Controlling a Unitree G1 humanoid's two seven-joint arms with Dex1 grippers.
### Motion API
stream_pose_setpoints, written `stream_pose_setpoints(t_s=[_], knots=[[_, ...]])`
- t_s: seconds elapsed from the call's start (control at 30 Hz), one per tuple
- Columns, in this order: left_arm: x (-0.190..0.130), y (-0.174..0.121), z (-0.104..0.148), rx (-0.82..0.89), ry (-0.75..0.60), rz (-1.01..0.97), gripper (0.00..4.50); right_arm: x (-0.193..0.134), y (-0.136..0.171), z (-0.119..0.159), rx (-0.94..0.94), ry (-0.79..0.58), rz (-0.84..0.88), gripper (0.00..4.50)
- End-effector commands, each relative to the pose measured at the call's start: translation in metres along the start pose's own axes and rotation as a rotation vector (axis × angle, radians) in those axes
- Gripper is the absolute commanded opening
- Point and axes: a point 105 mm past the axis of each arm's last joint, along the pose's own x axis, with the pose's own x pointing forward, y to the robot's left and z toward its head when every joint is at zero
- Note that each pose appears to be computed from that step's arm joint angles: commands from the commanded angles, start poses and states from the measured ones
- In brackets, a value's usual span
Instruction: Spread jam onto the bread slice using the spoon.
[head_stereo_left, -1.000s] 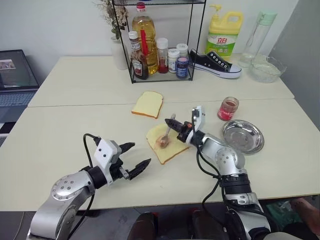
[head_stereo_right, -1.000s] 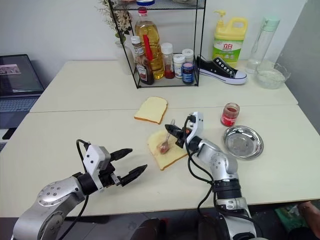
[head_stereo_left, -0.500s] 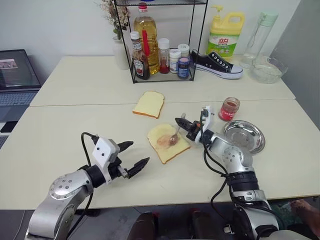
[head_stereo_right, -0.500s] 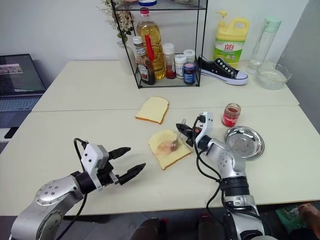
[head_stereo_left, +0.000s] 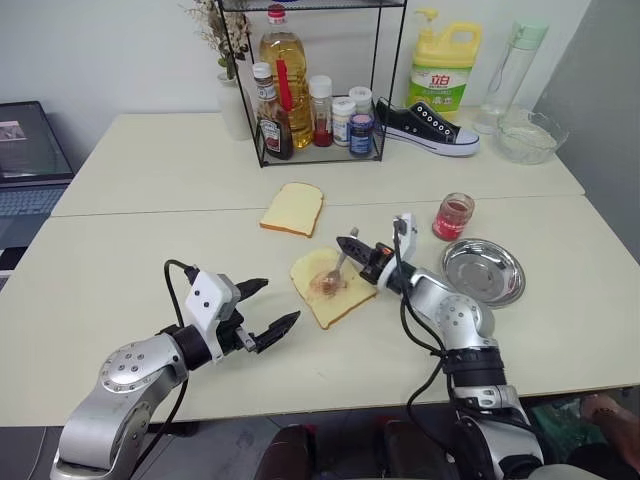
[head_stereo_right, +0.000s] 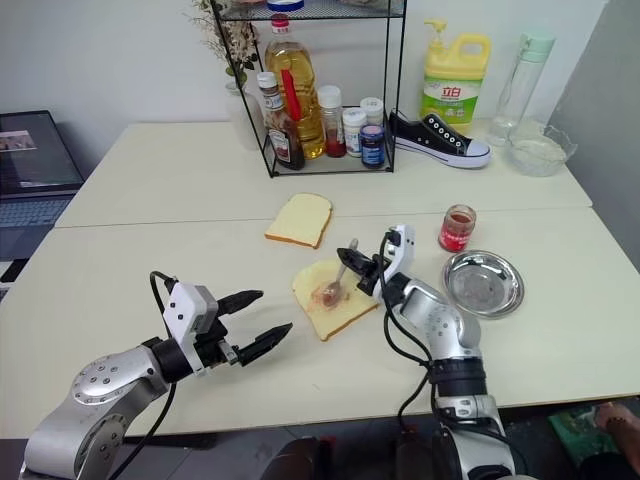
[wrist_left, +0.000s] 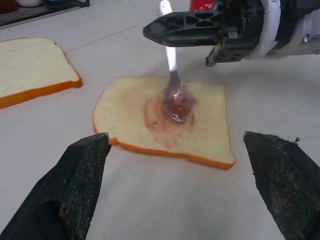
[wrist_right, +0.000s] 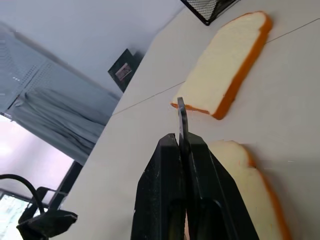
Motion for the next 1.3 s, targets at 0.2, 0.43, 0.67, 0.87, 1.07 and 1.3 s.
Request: stream_pose_setpoints(t_s=[0.2,0.43,0.67,0.87,1.07,1.3], knots=[[-0.006,-0.001,0.006,0.023,-0.017,0.016,4.50,0.026,-0.008,0.002,-0.041,-0.011,-0.016,0.03],[-0.004,0.000,0.007,0.025,-0.018,0.019,4.50,0.032,-0.024,0.016,-0.104,-0.074,-0.104,0.03],[0.001,0.000,0.008,0.024,-0.027,0.002,4.50,0.023,-0.017,0.040,-0.017,-0.158,-0.077,0.03],[0.008,0.001,0.009,0.028,-0.035,-0.024,4.50,0.004,0.008,0.056,0.038,-0.181,-0.001,0.03],[0.029,-0.004,0.027,0.073,-0.054,-0.176,4.50,-0.051,0.041,0.086,-0.085,-0.230,0.012,0.03],[0.083,-0.040,0.063,0.193,-0.091,-0.485,4.50,-0.138,0.020,0.134,-0.224,-0.440,-0.321,0.03]])
